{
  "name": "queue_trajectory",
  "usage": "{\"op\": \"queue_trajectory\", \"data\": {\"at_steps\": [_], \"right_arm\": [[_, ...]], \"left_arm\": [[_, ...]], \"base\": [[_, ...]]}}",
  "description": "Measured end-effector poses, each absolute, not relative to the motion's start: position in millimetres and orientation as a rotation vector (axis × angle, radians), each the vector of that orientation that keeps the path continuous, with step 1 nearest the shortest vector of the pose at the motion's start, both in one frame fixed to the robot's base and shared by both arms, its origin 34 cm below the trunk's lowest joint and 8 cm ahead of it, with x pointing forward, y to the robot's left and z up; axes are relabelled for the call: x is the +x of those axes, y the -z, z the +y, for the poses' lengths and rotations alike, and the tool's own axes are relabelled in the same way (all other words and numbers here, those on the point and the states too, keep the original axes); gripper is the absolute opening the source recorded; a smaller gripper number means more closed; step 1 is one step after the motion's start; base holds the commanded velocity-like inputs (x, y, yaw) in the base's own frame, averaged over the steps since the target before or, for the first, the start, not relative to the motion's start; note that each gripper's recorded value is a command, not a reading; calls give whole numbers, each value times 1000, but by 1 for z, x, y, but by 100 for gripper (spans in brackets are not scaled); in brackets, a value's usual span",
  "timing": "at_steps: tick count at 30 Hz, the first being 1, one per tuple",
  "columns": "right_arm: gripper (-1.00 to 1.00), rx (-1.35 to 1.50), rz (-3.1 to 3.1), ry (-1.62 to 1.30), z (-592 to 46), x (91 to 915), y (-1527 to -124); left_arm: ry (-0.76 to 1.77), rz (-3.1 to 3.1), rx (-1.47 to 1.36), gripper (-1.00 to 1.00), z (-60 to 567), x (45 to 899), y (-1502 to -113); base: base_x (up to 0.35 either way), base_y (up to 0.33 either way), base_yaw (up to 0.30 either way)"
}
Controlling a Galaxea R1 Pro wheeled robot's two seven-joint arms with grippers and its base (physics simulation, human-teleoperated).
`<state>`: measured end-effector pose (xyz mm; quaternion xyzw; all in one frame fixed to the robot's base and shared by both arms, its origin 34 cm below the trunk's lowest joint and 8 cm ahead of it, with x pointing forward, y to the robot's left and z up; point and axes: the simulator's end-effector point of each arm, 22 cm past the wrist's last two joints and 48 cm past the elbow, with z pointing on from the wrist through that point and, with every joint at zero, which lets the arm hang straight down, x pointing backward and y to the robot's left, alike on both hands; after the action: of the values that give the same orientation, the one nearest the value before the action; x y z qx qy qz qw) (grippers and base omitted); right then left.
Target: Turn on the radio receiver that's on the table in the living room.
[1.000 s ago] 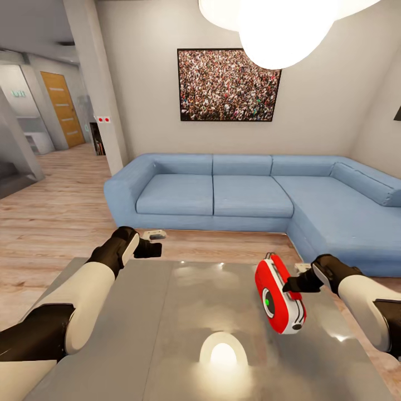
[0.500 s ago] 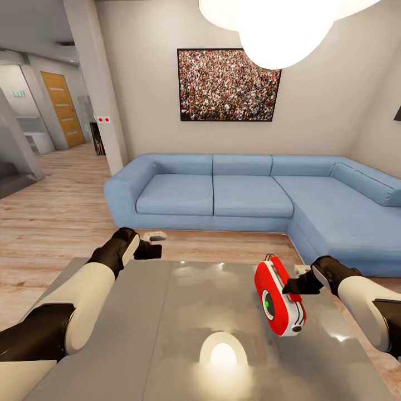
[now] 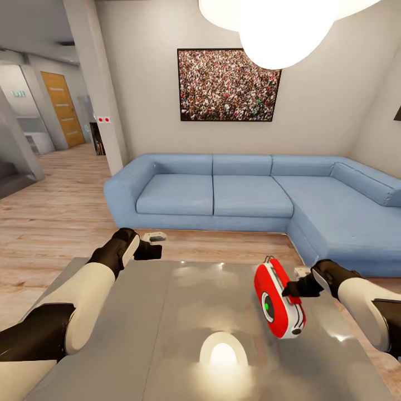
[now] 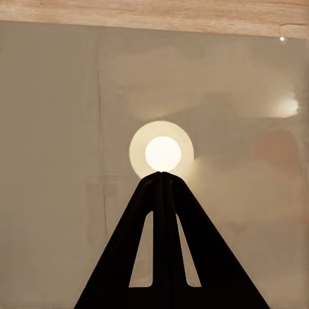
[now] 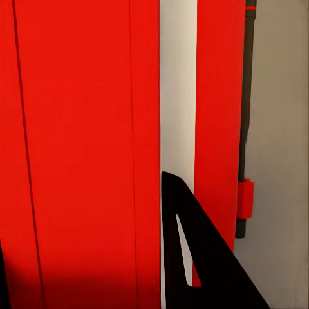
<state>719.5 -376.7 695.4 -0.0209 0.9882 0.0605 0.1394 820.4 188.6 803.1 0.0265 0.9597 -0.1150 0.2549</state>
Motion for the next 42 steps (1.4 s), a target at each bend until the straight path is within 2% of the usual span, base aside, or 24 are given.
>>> {"op": "queue_trajectory", "data": {"at_steps": [42], "right_arm": [[-100, -83, 2868, -144, -373, 707, -677]], "left_arm": [[313, 2606, 70, -100, 189, 820, -803]], "base": [[0, 0, 0]]}}
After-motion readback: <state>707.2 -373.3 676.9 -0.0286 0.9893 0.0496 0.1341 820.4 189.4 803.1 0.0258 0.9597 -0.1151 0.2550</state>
